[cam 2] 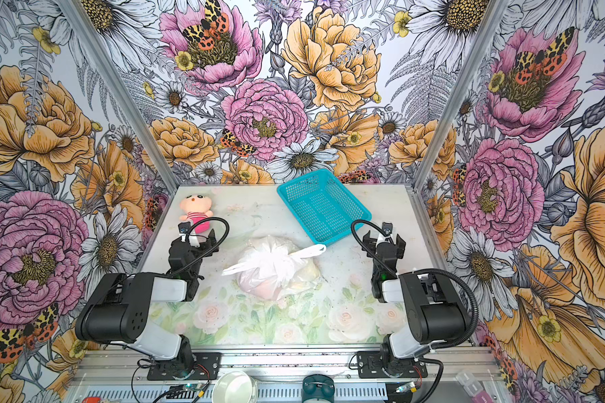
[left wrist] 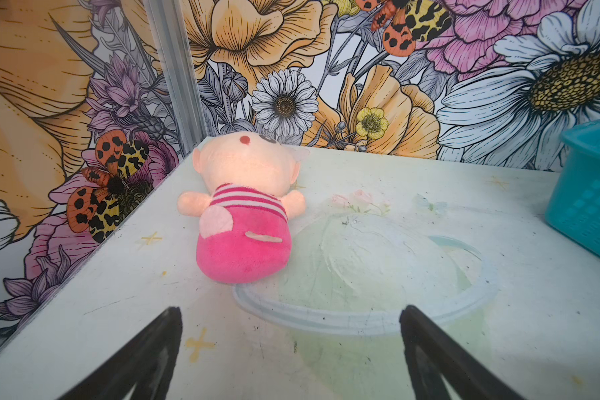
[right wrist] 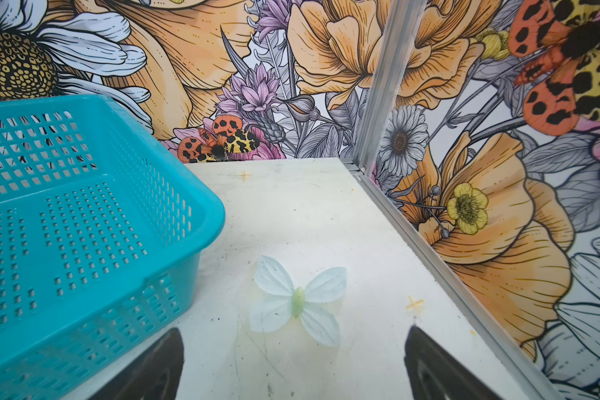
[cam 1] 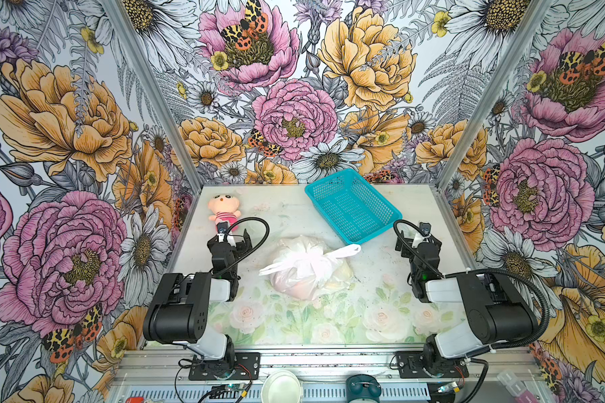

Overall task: Untie the knot of the plastic bag and take out the fruit
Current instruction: Untie the plastic bag at the center of the table.

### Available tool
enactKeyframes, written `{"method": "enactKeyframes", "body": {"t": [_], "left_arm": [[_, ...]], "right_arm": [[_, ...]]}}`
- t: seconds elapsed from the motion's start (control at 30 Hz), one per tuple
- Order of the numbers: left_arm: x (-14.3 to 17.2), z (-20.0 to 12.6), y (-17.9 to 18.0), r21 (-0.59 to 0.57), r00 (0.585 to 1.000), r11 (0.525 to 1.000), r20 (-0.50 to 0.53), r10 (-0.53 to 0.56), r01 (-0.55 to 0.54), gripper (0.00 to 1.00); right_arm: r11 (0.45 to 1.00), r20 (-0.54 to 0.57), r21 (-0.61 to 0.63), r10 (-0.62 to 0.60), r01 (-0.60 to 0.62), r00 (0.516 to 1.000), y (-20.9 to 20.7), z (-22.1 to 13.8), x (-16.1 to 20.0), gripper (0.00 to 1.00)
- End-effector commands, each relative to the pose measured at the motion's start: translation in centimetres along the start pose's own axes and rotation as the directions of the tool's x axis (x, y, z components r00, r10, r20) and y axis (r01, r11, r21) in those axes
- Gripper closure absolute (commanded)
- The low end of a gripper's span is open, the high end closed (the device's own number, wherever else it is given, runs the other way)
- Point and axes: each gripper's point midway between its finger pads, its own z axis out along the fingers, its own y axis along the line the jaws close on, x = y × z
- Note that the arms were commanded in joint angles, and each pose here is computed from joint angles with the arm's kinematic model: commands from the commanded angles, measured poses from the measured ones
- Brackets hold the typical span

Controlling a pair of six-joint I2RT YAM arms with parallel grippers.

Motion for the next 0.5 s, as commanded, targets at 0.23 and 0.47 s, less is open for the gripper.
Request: {"method": "enactKeyframes", "body": {"t": [0.23, 0.47], "left_arm": [[-1.1, -0.1, -1.0, 0.035, 0.999, 0.999, 0.027, 0.026, -0.027, 0.01], [-6.6, -4.4, -0.3, -0.108, 0.996, 0.991, 0.008, -0.084, 0.085, 0.01]], "right_arm": [[1.0, 0.065, 0.007, 0.01, -0.011, 0.998, -0.3, -1.3, -1.9, 0.01], [0.976, 0.185, 0.018, 0.209, -0.216, 0.96, -2.8, -7.0, -6.7, 0.0]]}}
